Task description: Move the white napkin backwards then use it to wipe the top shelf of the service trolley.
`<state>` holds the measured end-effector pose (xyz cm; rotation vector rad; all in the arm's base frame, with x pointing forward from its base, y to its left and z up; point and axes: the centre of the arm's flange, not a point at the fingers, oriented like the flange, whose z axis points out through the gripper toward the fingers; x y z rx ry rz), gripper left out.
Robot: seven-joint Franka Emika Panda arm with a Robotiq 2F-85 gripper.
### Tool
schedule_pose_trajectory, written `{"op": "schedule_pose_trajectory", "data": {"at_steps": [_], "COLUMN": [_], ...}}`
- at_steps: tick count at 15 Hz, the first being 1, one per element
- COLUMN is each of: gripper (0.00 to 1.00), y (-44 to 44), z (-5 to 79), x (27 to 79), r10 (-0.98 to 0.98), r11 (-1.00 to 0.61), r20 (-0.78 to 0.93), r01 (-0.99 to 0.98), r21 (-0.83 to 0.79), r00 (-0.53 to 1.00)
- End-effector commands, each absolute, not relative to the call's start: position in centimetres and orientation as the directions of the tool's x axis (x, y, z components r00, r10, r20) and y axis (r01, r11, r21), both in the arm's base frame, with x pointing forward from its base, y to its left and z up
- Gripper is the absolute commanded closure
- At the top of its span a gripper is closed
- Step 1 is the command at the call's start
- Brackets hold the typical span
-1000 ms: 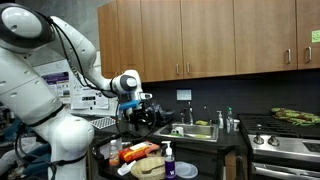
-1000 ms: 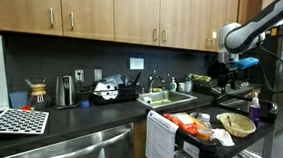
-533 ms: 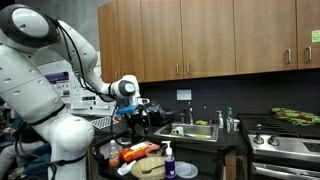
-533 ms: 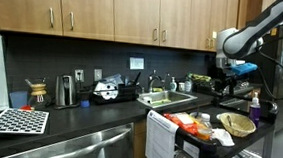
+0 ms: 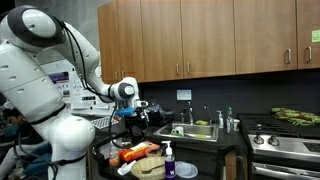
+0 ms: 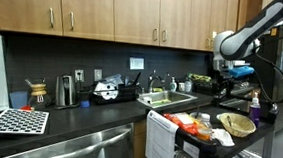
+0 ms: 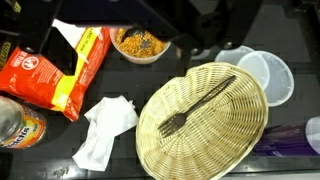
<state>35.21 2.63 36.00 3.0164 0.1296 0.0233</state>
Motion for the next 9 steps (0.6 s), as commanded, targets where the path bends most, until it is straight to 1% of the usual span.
{"op": "schedule_pose_trajectory", "data": {"at_steps": [1,5,9], "gripper": [0.00,0.00,0.00], "y": [1.9,1.6,1.4], "z": [33.4,31.8,29.2], "x": [34.1,34.7,34.7], "r10": [0.120,0.127,0.138], "r11": [-0.986,-0.987,-0.986], "r20": [0.035,0.053,0.020], "r01": [0.115,0.121,0.135], "r21": [0.122,0.109,0.092], "r00": [0.992,0.990,0.990]}}
